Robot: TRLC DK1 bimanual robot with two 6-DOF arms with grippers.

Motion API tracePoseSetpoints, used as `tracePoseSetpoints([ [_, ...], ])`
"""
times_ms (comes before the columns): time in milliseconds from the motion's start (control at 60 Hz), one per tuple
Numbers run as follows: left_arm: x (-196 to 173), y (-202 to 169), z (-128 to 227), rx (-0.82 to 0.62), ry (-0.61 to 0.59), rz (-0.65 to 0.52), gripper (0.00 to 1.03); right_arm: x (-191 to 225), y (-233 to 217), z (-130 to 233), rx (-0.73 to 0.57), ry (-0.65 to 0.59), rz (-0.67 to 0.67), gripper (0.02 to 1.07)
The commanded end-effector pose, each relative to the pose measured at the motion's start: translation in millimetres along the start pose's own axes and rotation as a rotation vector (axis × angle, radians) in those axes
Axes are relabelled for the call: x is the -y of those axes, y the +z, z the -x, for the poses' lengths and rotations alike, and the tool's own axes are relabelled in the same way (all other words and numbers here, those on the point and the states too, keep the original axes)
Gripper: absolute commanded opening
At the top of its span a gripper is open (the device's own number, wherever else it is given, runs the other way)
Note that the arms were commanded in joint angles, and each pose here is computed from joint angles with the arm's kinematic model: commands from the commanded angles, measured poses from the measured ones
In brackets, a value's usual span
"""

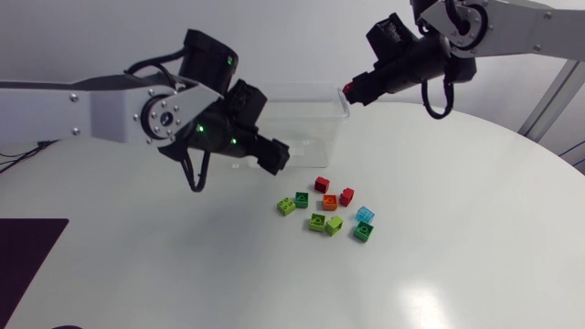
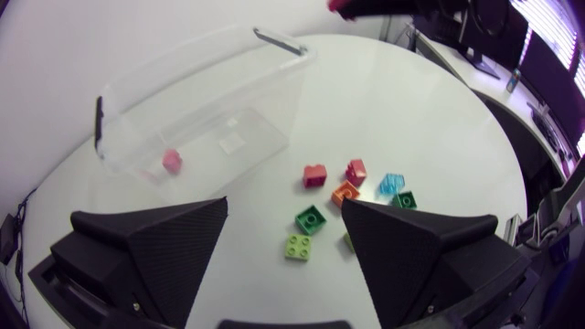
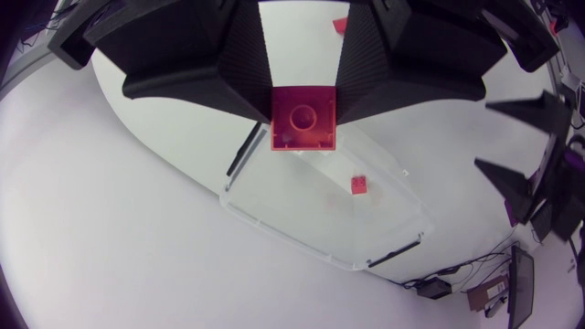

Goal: Place the duplo bricks in the container

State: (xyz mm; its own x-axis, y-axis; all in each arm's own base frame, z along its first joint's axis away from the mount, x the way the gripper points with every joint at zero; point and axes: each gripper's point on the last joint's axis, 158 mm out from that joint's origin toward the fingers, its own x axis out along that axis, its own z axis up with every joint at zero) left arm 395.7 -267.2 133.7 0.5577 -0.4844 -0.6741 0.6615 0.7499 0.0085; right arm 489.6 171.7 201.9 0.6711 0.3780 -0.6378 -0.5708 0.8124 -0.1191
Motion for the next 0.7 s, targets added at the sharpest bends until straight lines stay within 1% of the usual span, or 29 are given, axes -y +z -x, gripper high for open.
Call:
tracePoseSetpoints([
  [0,21,-21,-11,-0.038,-0.05,-0.076,0.85,-6,3,-20,-0.027,0.022,-0.036,0.39],
  [150,42,-47,-35,-0.102,-0.092,-0.129,0.85,-10,21,-38,-0.022,0.032,-0.046,0.39],
  [300,55,-69,-54,-0.16,-0.12,-0.16,0.84,-14,22,-56,-0.039,0.035,-0.041,0.39],
  [600,52,-86,-62,-0.181,-0.119,-0.165,0.84,-8,14,-93,-0.071,0.022,-0.051,0.41],
  [633,51,-87,-63,-0.182,-0.119,-0.172,0.84,-7,15,-95,-0.071,0.018,-0.059,0.44],
  [667,51,-87,-63,-0.183,-0.119,-0.178,0.84,-5,16,-97,-0.073,0.013,-0.066,0.55],
  [683,51,-89,-64,-0.187,-0.12,-0.18,0.84,-4,16,-99,-0.075,0.013,-0.068,0.65],
])
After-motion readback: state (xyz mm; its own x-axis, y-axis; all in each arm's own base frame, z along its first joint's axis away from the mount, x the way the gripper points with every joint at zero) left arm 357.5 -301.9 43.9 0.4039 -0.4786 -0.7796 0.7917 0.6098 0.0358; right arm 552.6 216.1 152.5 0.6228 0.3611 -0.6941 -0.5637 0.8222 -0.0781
